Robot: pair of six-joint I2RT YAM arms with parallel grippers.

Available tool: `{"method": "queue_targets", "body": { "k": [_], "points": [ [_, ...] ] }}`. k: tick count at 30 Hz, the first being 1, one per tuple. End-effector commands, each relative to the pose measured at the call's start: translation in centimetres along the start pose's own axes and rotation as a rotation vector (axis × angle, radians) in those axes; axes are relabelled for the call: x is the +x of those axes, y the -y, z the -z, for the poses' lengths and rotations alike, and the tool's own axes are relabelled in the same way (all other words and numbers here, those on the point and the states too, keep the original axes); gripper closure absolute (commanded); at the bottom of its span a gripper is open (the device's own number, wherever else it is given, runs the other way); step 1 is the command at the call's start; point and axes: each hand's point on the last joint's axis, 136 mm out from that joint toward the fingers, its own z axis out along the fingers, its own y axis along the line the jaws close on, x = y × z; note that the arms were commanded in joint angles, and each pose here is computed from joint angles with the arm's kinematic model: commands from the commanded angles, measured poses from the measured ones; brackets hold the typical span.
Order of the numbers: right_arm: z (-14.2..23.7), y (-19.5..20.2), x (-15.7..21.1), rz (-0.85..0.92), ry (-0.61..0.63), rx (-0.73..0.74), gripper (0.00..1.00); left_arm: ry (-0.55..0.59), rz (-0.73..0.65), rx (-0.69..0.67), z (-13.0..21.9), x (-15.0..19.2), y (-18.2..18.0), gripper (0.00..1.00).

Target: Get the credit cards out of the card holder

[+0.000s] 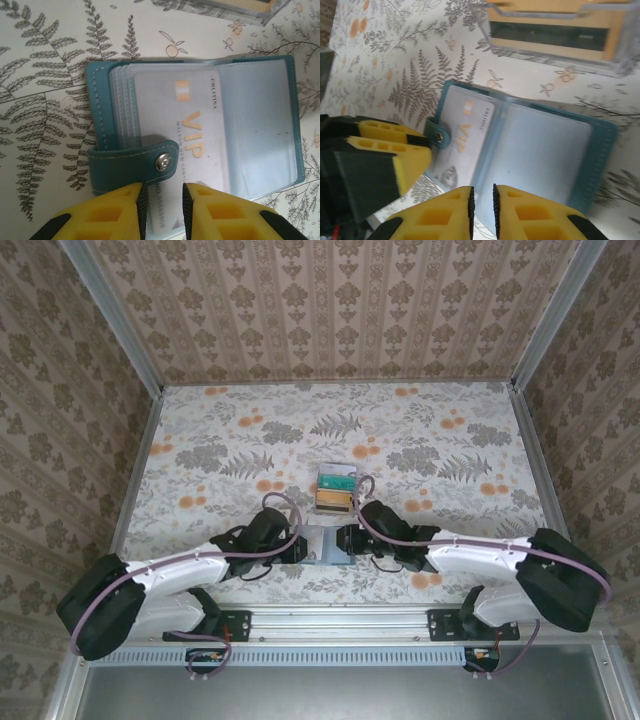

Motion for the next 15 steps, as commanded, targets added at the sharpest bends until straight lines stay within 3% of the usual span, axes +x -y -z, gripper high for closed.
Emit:
{"method": "queue_targets", "body": {
  "k": [1, 15],
  "points": [
    [-1.0, -1.9, -0.5, -0.086, -0.006, -0.061, 0.8, -0.001, 0.001, 0.009, -0.2, 0.3, -0.4, 0.73],
    [-4.8, -1.4, 1.2, -0.206, -0.087, -0.041, 0.81, -0.007, 0.018, 0.02, -0.6, 1.1, -0.6, 0.75]
  ]
}}
